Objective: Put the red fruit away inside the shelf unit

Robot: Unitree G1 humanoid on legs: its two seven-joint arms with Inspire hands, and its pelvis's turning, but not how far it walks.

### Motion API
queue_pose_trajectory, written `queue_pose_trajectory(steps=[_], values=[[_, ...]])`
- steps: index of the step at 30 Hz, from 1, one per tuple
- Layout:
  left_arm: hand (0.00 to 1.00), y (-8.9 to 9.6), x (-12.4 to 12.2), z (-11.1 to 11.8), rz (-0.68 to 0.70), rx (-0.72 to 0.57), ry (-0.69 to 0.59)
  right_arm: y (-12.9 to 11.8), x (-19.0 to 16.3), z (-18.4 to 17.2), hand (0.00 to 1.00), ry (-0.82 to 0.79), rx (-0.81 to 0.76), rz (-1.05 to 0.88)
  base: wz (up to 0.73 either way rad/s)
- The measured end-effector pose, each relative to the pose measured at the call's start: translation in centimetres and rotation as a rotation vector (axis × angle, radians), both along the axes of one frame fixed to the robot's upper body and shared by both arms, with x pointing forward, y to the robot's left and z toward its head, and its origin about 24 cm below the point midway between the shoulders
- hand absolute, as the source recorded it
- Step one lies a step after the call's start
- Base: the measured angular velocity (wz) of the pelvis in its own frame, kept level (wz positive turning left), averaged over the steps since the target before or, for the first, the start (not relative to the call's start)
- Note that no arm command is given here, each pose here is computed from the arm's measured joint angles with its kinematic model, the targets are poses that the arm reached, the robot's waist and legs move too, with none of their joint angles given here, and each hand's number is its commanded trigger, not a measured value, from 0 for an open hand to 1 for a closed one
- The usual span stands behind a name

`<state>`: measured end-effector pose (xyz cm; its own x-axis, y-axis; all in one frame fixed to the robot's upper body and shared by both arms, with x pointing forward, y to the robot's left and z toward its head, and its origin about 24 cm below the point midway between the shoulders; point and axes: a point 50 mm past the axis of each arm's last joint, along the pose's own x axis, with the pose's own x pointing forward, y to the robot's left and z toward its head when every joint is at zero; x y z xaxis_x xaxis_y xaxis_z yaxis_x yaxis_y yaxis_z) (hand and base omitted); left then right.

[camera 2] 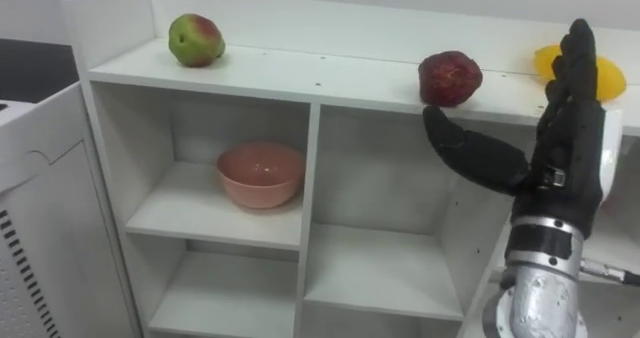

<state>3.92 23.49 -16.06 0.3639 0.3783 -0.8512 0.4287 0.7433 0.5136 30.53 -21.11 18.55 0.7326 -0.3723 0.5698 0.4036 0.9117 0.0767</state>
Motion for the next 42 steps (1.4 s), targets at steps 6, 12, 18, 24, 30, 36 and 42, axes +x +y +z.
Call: queue_pose_trajectory(steps=[6,12,18,24,30,36,42], values=[[0.00,0.1,-0.4,-0.1,0.006,-0.001,0.031,-0.5,1.1,0.9,0.00,0.011,-0.035,-0.010,0.04],[0.00,0.3,-0.2,0.0,0.005,-0.005,0.037,-1.3,1.9,-0.2,0.00,0.100,-0.033,-0.018,0.00],[0.00,0.7,-0.2,0.0,0.007,0.009,0.048,-1.8,2.0,-0.2,0.00,0.114,-0.045,-0.032,0.00],[0.00,0.8,0.0,0.1,0.007,0.011,0.041,-2.1,2.0,-0.2,0.00,0.119,-0.052,-0.038,0.00],[0.00,0.9,0.2,0.1,0.009,0.010,0.035,-2.4,2.0,-0.2,0.00,0.124,-0.063,-0.046,0.00],[0.00,0.8,0.3,0.1,0.008,0.009,0.032,-2.4,2.0,-0.2,0.00,0.128,-0.072,-0.033,0.00],[0.00,0.9,0.5,0.2,0.006,0.012,0.024,-2.3,2.0,-0.2,0.00,0.130,-0.078,-0.024,0.03]])
